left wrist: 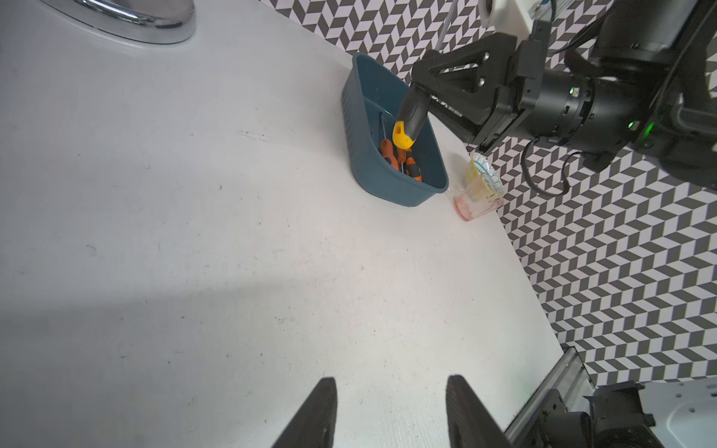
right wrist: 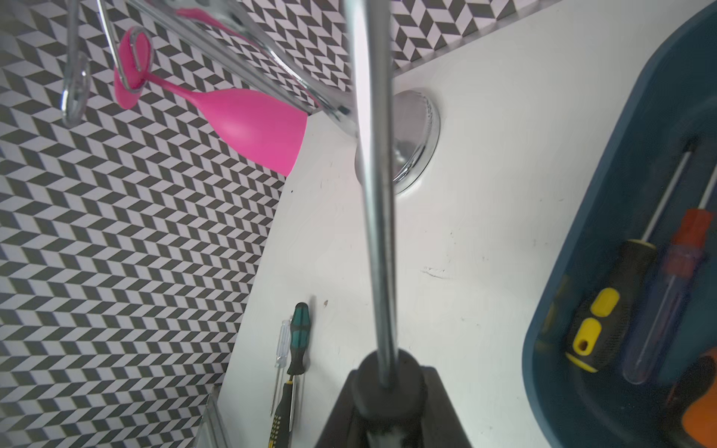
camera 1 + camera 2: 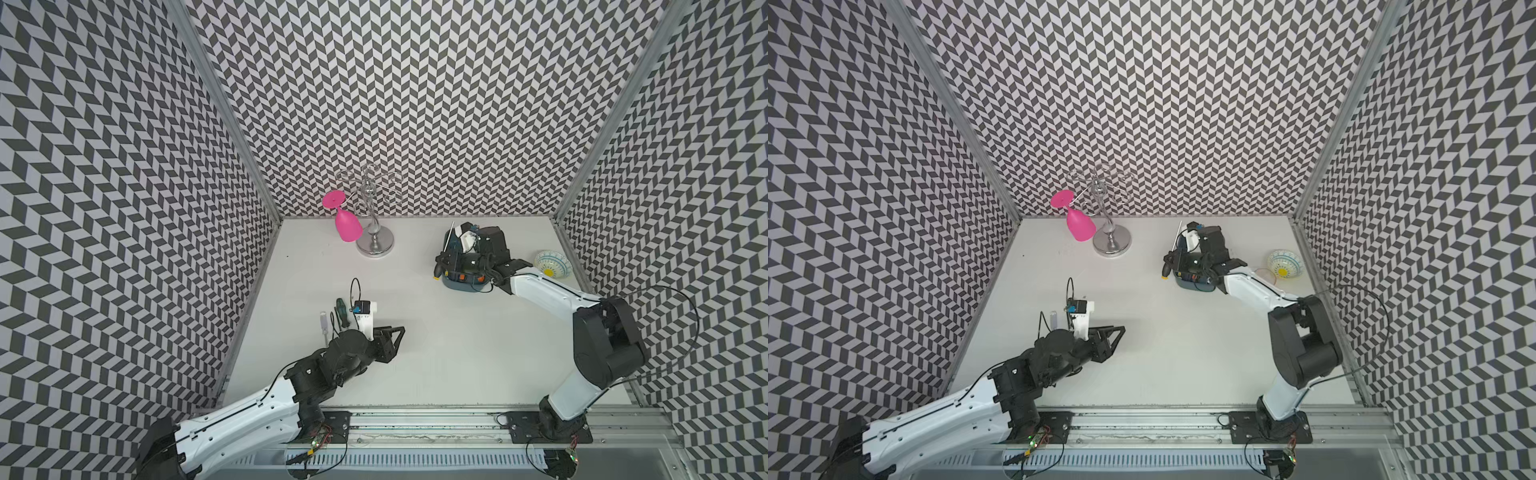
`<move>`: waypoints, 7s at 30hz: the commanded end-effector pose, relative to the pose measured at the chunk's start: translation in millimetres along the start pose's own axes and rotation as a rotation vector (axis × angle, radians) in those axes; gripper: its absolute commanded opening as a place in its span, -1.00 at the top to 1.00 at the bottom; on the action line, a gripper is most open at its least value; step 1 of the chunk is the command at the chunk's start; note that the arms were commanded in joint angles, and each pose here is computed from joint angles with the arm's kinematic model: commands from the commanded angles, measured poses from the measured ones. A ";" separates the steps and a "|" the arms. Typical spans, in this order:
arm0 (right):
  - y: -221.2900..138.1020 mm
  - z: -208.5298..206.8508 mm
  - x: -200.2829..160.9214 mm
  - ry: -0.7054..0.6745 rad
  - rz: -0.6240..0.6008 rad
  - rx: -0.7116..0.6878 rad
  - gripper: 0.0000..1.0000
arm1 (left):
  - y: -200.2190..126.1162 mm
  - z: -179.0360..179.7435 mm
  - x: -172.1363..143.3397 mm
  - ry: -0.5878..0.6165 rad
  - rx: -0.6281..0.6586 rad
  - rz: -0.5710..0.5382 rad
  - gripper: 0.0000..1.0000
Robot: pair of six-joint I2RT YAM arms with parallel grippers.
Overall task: Put the screwdriver on the desktop into the storage box
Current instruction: Place the screwdriver in the storage box, then pick up the screwdriver from the center of the board.
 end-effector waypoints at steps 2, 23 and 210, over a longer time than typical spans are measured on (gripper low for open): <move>1.9 -20.7 16.6 -0.010 -0.024 -0.105 0.78 | -4.6 11.4 1.8 -0.016 0.068 -0.022 -0.09; 29.4 -104.4 19.4 0.053 0.010 -0.401 0.76 | -3.8 20.5 5.9 -0.037 0.105 -0.020 -0.20; -53.7 -12.4 -142.4 -0.059 0.072 -0.064 0.13 | 86.7 143.6 56.7 -0.262 0.938 0.049 0.17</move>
Point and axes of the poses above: each gripper's point midway between its finger pads, its own y axis out along the fingers, its own z axis along the line the jaws close on, x = y × z, the point moved 7 cm from there along -y, back along the fingers, and after that the axes turned 11 degrees about -y, right-handed, at the moved point
